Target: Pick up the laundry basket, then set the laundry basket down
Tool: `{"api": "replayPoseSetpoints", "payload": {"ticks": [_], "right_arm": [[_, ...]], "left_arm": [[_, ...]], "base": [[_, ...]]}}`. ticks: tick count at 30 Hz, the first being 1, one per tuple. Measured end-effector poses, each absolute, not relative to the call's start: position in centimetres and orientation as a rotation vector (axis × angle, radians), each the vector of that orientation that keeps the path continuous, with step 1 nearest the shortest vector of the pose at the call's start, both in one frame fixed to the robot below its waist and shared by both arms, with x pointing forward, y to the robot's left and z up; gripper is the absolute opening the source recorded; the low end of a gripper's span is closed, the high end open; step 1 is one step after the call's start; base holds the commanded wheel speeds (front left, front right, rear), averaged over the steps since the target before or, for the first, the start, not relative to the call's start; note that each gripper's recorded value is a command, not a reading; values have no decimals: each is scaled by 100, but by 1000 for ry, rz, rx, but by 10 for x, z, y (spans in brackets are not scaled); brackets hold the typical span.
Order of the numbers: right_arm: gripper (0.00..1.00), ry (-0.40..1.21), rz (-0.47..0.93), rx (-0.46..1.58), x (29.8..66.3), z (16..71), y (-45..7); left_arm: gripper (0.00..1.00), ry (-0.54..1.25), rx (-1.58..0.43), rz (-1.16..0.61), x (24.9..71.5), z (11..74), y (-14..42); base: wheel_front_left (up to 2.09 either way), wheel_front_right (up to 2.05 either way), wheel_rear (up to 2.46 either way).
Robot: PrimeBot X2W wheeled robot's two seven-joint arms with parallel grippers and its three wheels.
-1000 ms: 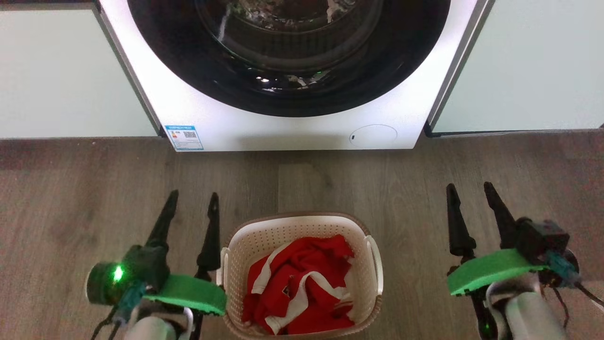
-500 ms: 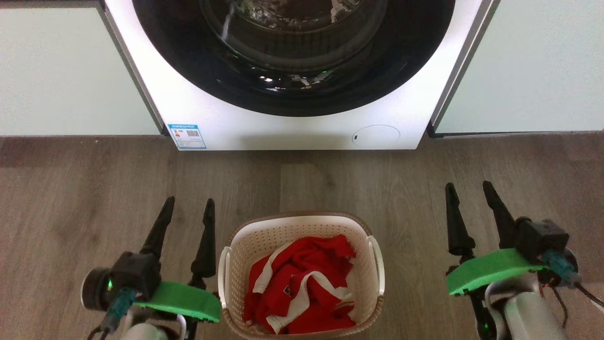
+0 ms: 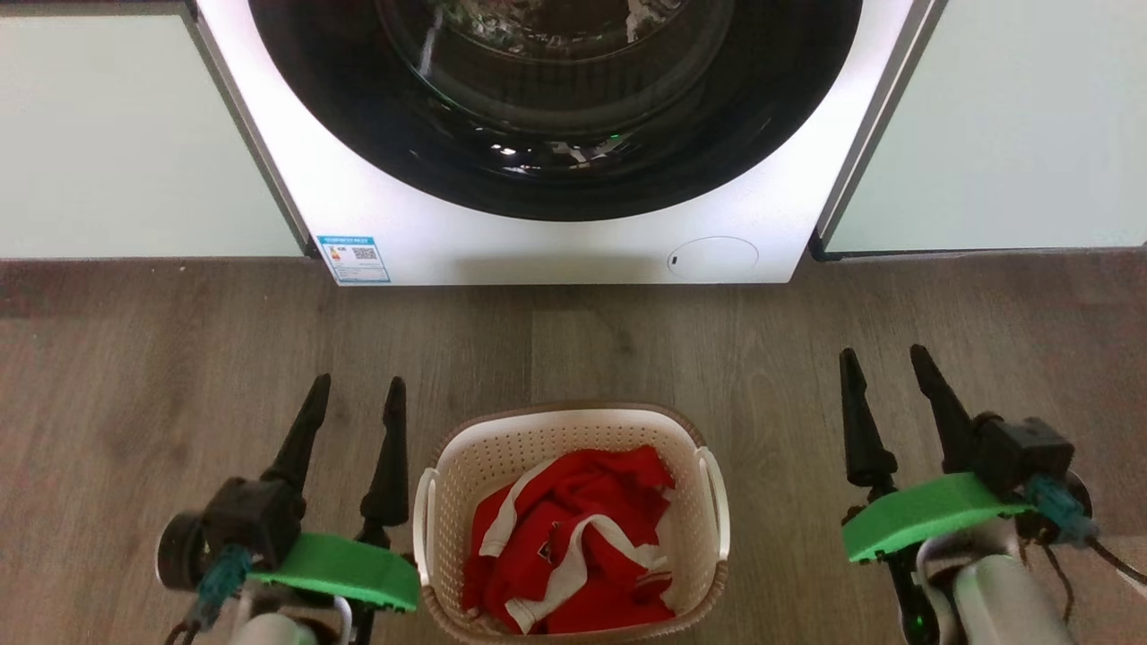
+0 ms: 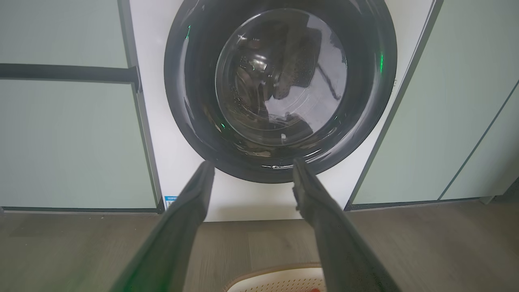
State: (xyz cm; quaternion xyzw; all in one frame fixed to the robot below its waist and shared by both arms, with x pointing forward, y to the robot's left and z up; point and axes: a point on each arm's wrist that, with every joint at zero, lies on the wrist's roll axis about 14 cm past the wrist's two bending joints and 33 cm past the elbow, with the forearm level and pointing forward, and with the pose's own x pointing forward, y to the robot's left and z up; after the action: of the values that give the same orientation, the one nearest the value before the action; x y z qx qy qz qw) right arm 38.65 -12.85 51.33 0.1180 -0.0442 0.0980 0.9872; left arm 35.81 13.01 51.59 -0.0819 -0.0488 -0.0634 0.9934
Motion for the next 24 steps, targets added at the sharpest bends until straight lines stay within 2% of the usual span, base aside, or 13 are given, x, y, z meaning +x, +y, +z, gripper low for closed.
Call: {"api": "replayPoseSetpoints", "payload": {"ticks": [9,10,15,24], "right_arm": [[100,-83,201,236,385,512,-127],[0,-73,200,237,385,509,-127],[0,31,180,250,372,476,-129],[0,49,149,349,371,474,-134]], "left_arm": [[100,-98,-197,-137,358,517,129],[0,-88,-197,-137,358,513,129],[0,17,-200,-124,347,482,130],[0,51,-303,-97,345,476,134]], "base": [[0,0,0],[0,0,0],[0,0,0],[0,0,0]]}}
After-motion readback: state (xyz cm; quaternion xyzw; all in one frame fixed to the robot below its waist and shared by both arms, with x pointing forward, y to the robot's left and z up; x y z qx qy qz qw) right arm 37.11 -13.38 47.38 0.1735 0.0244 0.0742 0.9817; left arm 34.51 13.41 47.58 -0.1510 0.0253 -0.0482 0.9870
